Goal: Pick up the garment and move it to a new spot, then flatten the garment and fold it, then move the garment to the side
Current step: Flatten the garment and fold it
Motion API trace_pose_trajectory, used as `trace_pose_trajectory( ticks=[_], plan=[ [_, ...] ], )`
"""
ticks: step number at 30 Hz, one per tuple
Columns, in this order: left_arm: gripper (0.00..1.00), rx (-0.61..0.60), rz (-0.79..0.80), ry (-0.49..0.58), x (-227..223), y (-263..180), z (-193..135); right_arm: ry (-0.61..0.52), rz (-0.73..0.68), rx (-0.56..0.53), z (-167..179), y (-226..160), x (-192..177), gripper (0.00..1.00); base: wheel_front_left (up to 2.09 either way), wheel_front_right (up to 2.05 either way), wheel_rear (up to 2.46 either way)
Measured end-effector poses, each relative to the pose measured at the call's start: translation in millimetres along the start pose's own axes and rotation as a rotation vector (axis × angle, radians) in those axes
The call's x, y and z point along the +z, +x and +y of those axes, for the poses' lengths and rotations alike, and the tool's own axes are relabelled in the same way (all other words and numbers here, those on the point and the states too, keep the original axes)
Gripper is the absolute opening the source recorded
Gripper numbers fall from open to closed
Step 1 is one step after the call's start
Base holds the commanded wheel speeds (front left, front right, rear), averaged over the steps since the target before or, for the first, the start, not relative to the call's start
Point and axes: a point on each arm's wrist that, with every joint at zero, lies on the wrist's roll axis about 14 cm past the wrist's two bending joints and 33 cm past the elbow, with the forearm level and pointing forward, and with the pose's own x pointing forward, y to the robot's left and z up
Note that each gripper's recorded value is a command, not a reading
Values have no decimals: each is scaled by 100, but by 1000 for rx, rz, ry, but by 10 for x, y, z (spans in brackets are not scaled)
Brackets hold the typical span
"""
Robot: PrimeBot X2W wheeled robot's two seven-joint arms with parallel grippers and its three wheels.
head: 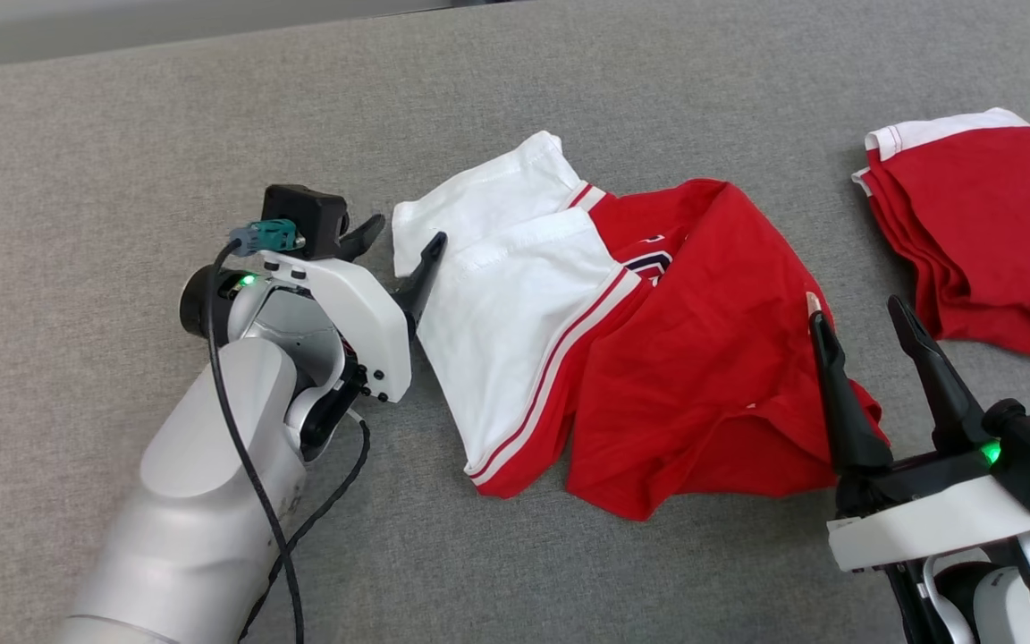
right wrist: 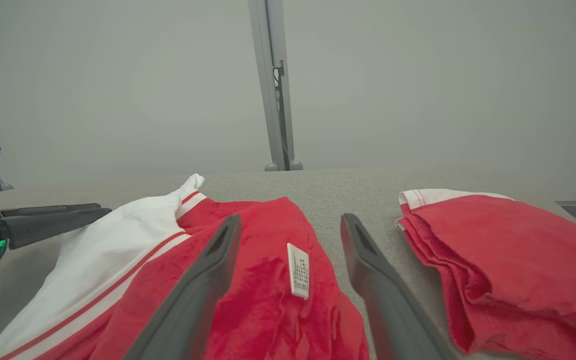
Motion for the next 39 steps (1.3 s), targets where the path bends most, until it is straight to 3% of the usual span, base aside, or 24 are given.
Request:
trace_pose_trajectory(
  ticks=[10,11,12,13,14,15,20,28,35,39],
  plan=[
    [100,-56,194,24,-477,104,-164,8,13,-24,-76,-33,-72,100,0,0,0],
    [81,-60,198,22,-487,105,-176,11,13,-23,-72,-33,-72,100,0,0,0],
    [42,-58,205,24,-494,108,-165,15,12,-21,-66,-29,-69,100,0,0,0],
    [42,-57,210,34,-504,110,-159,17,12,-21,-64,-27,-71,100,0,0,0],
    [9,-61,214,43,-524,110,-168,19,13,-20,-61,-24,-78,100,0,0,0],
    [0,-59,215,45,-538,108,-157,23,13,-17,-53,-16,-81,100,0,0,0],
    [0,-43,182,108,-525,114,-69,28,7,-13,-40,3,-77,100,0,0,0],
    [0,21,-39,211,-27,38,188,30,-12,-14,-48,8,-17,100,0,0,0],
    [0,92,-244,287,502,-270,408,25,-32,-12,-39,9,71,100,0,0,0],
    [0,157,-312,303,556,-598,557,21,-36,-6,-21,17,108,100,0,0,0]
  ],
)
